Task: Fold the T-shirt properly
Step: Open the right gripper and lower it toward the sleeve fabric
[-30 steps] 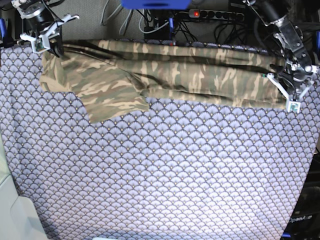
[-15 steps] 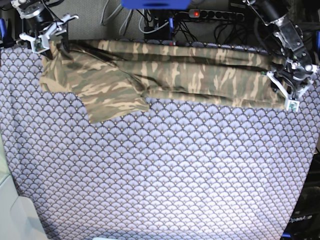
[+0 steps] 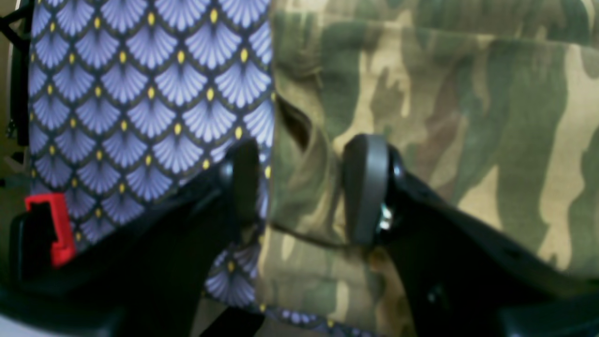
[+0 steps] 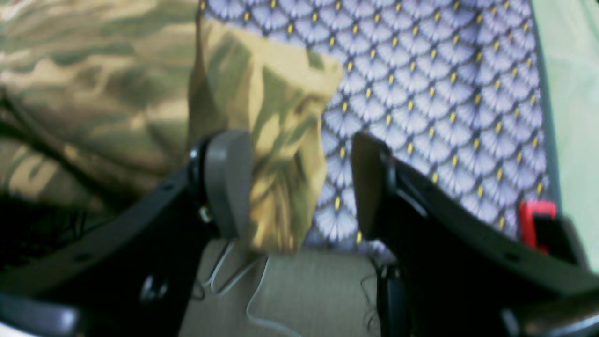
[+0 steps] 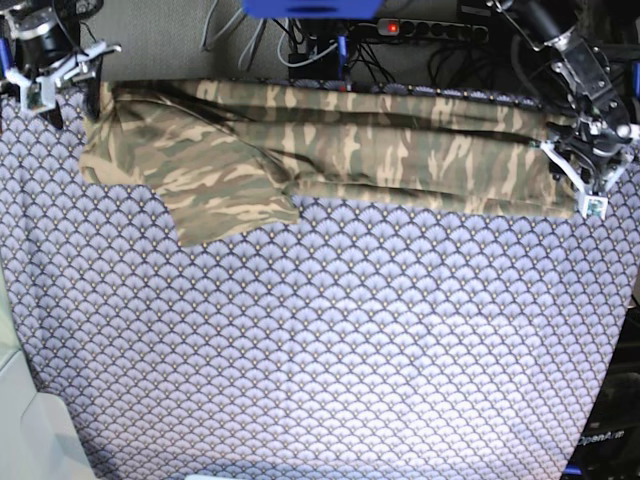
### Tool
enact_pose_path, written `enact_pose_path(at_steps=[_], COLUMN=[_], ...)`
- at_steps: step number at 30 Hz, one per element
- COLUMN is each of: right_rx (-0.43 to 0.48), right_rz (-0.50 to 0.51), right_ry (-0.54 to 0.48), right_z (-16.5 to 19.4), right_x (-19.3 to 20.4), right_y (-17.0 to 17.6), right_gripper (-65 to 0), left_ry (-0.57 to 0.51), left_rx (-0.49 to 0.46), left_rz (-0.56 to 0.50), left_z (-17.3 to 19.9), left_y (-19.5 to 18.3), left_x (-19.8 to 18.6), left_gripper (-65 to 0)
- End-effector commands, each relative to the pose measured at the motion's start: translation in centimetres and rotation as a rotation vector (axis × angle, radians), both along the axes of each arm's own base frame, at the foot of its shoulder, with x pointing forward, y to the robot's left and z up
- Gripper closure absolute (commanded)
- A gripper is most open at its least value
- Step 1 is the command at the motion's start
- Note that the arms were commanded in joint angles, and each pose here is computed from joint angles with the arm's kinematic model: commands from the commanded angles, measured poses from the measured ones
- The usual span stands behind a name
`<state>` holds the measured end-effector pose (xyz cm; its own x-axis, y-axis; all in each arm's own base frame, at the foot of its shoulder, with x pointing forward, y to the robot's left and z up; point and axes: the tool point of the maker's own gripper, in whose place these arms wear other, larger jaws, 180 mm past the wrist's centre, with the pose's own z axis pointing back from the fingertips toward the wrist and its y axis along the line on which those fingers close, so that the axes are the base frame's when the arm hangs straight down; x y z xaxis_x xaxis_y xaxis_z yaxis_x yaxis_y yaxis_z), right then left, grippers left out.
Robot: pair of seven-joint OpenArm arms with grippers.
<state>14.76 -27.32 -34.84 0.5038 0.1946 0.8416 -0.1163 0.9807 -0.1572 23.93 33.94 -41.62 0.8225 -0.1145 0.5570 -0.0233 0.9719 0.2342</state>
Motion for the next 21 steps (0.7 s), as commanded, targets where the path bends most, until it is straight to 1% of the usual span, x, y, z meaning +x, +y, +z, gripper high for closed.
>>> enact_pose_path(at_steps=[1,5,7,9,12,17,21], right_rx=[-0.021,-0.075,-0.126,-0.156,-0.197,-0.228,-0.222], right_rz=[0.008,0.041,0.091,0.126,0.193,0.294,0.359], right_ry=[-0.043,-0.016,-0.004,0.045,0.083,0.117,0.168], right_z=[1.5,2.3,3.3,3.1,3.4,3.8,2.7], right_x=[1.1,4.1,6.6,8.3,11.5,14.7,16.2], right_y=[-0.3,0.0,0.5,1.1,2.7,6.4,8.8], right_gripper=[-34.8,-34.8,-34.8,-34.8,-34.8,-34.8,-34.8], left_ry=[-0.043,-0.042,-0.038,-0.04,-0.04,-0.042,-0.035], left_rx=[0.02,0.003,0.003,0.0,0.0,0.0,0.001], left_rz=[0.001,0.004,0.001,-0.002,-0.002,-0.002,0.001], left_z=[1.3,0.9,0.8,0.8,0.8,0.8,0.7], left_y=[0.6,-0.1,-0.2,-0.4,-0.4,-0.4,-0.3], left_x=[0.8,0.7,0.8,0.8,0.8,0.9,0.8], left_gripper=[-29.3,-29.3,-29.3,-29.3,-29.3,-29.3,-29.3])
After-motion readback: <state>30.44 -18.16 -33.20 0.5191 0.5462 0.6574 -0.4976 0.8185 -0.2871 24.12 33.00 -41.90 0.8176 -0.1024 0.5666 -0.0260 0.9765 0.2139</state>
